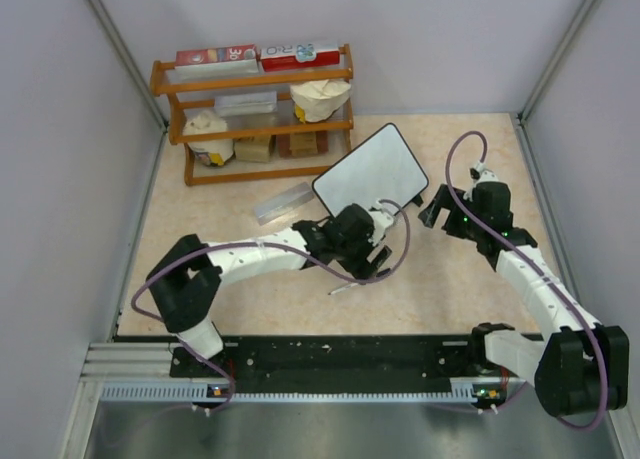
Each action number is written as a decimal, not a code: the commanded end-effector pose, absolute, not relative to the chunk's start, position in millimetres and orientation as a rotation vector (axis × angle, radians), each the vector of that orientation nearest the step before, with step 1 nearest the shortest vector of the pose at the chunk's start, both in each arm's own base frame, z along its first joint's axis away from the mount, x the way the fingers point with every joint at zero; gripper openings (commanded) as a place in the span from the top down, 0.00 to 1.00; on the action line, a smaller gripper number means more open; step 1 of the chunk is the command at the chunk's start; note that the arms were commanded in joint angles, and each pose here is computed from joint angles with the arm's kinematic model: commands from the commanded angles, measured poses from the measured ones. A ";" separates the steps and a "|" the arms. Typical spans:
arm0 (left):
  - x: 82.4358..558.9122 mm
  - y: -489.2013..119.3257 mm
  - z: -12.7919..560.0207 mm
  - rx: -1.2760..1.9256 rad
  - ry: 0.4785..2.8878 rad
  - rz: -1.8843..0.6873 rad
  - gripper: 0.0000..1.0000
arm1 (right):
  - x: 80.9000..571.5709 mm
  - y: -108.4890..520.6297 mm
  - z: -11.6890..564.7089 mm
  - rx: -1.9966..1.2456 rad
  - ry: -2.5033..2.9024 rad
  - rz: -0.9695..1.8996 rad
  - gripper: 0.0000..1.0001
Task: Write a sentence on the whiteboard
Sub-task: Pick up the whiteboard marker without the cap from the center of the board, then pass from the left arm to the right, then pass from the right arm to the left, then pass from the left arm to the right
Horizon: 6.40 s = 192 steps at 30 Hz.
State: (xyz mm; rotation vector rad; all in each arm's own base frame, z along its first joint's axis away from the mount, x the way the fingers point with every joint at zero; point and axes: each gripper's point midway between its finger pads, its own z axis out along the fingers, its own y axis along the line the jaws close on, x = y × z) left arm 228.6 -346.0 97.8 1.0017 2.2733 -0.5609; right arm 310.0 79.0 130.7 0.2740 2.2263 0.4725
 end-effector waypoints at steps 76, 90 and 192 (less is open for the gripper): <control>179.2 -297.7 310.5 0.772 1.822 -1.187 0.45 | 213.4 292.8 335.8 -0.376 1.660 1.629 1.00; 184.2 -319.2 287.0 0.804 1.869 -1.247 0.85 | 216.5 280.6 331.7 -0.261 1.676 1.572 1.00; 135.7 -324.1 314.1 1.083 1.714 -1.400 1.00 | 158.8 270.7 358.8 -0.878 1.605 1.674 0.66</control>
